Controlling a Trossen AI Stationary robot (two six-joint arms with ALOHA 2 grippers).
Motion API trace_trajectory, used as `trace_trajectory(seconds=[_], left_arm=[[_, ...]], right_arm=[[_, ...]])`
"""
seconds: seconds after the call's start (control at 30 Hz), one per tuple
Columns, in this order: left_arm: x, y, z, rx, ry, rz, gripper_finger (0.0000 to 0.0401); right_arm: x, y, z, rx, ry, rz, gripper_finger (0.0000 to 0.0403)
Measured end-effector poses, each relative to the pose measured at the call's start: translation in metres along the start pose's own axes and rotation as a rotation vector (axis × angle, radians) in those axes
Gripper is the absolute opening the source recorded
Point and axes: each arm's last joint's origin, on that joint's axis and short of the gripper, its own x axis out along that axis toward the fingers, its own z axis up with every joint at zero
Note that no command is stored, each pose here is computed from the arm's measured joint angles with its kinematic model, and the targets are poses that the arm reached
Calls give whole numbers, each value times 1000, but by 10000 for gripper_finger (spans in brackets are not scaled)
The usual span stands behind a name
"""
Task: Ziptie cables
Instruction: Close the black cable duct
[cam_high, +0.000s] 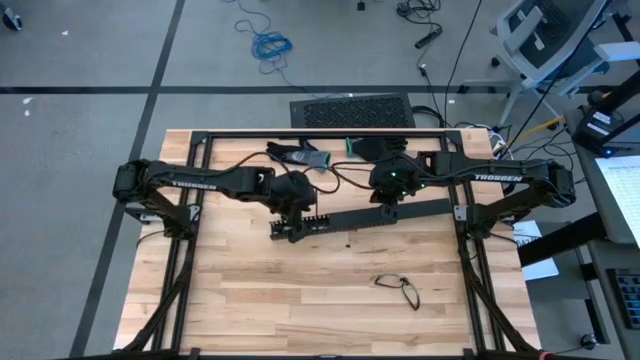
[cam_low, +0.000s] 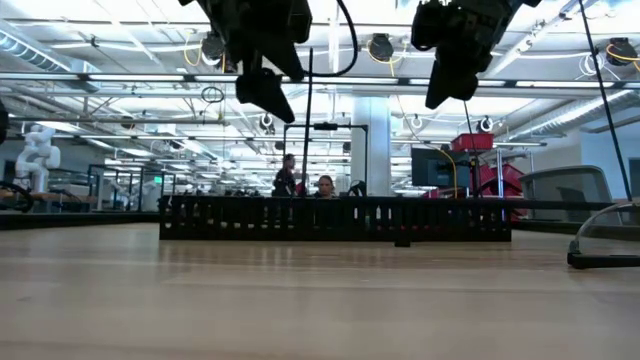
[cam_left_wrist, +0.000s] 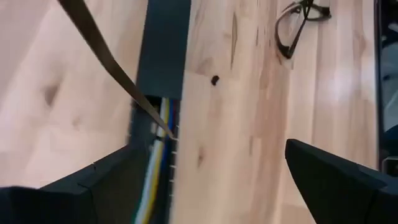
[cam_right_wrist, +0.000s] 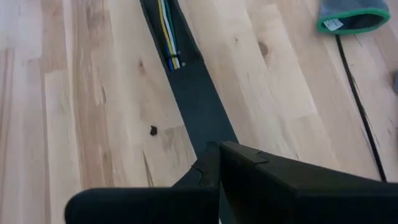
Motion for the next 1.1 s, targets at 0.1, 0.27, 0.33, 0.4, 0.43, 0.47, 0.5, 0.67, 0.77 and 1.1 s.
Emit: trace_trajectory(seconds=[0.1, 0.27, 0.33, 0.4, 0.43, 0.47, 0.5, 0.67, 0.77, 1.1], left_arm=[[1, -3, -5, -19, 40, 2, 370], [13, -3, -2, -59, -1, 84, 370], [31, -5, 0, -40, -38, 115, 370], [53, -10, -2, 4, -66, 108, 370], [62, -13, -3, 22, -77, 97, 370], [69, -16, -4, 33, -72, 97, 370], [75, -17, -7, 39, -56, 113, 370], [85, -23, -16, 166, -56, 298, 370], [87, -24, -20, 233, -71, 365, 370], [102, -3, -41, 187, -82, 335, 370]], right_arm=[[0, 0, 0, -24, 0, 0, 0], [0, 0, 1, -65, -8, 4, 0], [0, 0, 0, -72, -5, 4, 0], [0, 0, 0, -73, -5, 4, 0], [0, 0, 0, -71, -5, 4, 0], [0, 0, 0, -68, -3, 4, 0], [0, 0, 0, -66, 3, 4, 0], [0, 2, -1, -62, 6, 9, 0], [0, 2, -1, -43, 5, 9, 0], [0, 2, 0, -37, -4, 9, 0]])
